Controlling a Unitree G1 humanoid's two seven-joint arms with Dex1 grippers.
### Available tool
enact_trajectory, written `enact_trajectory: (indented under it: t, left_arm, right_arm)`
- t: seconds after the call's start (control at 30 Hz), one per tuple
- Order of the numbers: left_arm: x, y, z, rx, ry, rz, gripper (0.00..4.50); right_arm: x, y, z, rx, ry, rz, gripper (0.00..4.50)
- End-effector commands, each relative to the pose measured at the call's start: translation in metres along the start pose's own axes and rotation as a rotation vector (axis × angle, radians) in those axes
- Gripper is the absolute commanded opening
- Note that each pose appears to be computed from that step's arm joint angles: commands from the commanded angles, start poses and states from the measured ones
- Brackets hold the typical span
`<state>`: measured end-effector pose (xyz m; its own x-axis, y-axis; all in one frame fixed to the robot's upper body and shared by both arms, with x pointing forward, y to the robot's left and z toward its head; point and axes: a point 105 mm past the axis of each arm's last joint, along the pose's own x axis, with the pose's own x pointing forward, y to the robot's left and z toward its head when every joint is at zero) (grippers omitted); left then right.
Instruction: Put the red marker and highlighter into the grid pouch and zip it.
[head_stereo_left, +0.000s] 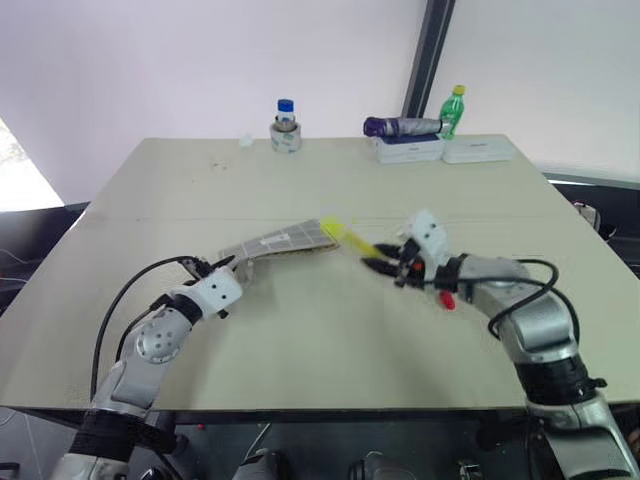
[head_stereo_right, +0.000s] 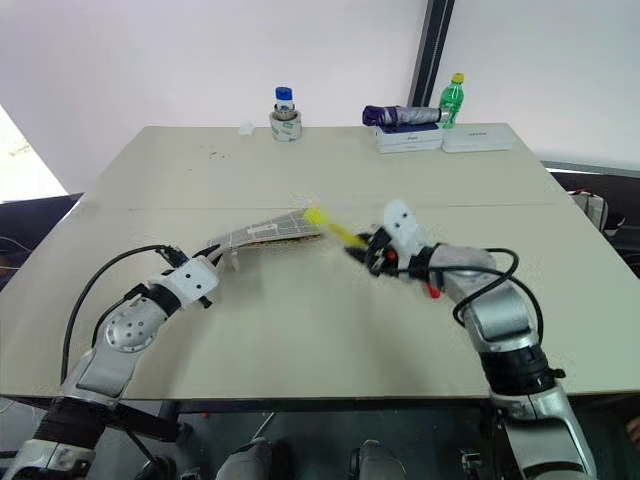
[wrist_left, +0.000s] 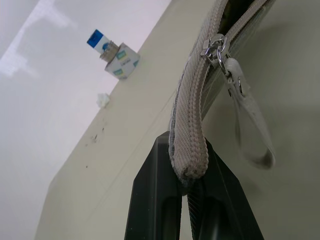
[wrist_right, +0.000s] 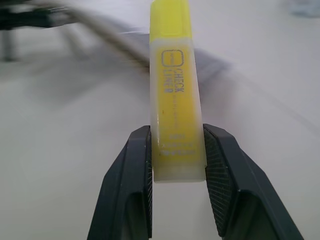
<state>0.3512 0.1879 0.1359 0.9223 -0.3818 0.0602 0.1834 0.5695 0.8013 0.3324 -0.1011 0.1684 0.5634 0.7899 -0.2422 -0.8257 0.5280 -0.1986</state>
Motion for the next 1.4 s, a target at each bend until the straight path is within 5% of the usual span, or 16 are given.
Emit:
enact_trajectory:
  t: [0.03, 0.87, 1.3, 1.4]
  left_arm:
    - [0.002, 0.009, 0.01, 0.0, -0.048, 0.023, 0.0]
    - [0.0, -0.016, 0.032, 0.09, -0.148, -0.102, 0.0]
    - [0.006, -0.027, 0.049, 0.13, -0.267, -0.232, 0.0]
    - [0.006, -0.027, 0.049, 0.118, -0.276, -0.245, 0.0]
  right_arm:
    - [0.005, 0.015, 0.015, -0.044, -0.043, 0.044, 0.86]
    - [0.027, 0.006, -0.01, -0.091, 0.067, 0.001, 0.86]
    - [0.045, 0.008, 0.003, -0.768, 0.217, 0.036, 0.86]
    - [0.048, 0.004, 0.005, -0.784, 0.195, 0.008, 0.86]
